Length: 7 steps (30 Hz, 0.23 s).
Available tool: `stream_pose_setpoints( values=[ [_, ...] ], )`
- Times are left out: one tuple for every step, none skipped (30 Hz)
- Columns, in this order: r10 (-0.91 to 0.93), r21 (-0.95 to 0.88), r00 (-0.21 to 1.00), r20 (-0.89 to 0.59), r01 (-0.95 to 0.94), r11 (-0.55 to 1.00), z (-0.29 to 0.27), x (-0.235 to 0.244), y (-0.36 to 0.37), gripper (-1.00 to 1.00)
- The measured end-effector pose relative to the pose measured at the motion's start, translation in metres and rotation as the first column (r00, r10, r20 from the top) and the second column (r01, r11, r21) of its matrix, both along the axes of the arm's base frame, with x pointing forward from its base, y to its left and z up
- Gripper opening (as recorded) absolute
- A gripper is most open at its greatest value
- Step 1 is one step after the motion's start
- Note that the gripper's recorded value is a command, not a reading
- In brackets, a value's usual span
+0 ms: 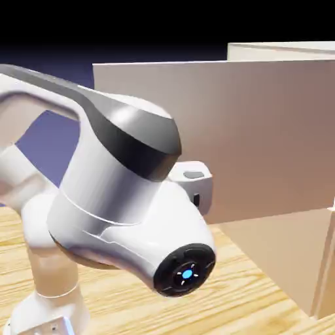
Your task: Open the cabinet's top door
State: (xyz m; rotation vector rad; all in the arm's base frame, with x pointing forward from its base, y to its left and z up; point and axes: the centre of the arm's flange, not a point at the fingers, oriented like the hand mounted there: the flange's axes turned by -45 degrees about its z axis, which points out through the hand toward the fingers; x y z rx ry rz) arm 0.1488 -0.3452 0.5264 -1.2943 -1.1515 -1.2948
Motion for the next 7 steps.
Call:
stream_pose_setpoints(
  values=[
    [0.009, 0.000, 1.000, 0.000, -0.009, 1.000, 0.000, 0.001, -0.004, -1.00],
    [0.019, 0.000, 1.000, 0.000, -0.019, 1.000, 0.000, 0.002, -0.009, -1.00],
    [0.028, -0.001, 1.000, 0.000, -0.028, 1.000, 0.000, 0.003, -0.013, -1.00],
    [0.037, 0.000, 0.999, 0.000, -0.037, 0.999, 0.000, 0.004, -0.017, -1.00],
    [0.046, 0.000, 0.999, 0.000, -0.046, 0.999, 0.000, 0.005, -0.022, -1.00],
    [0.054, 0.000, 0.999, 0.000, -0.054, 0.999, 0.000, 0.006, -0.027, -1.00],
    [0.065, 0.000, 0.998, 0.000, -0.065, 0.998, 0.000, 0.007, -0.031, -1.00]
  ],
)
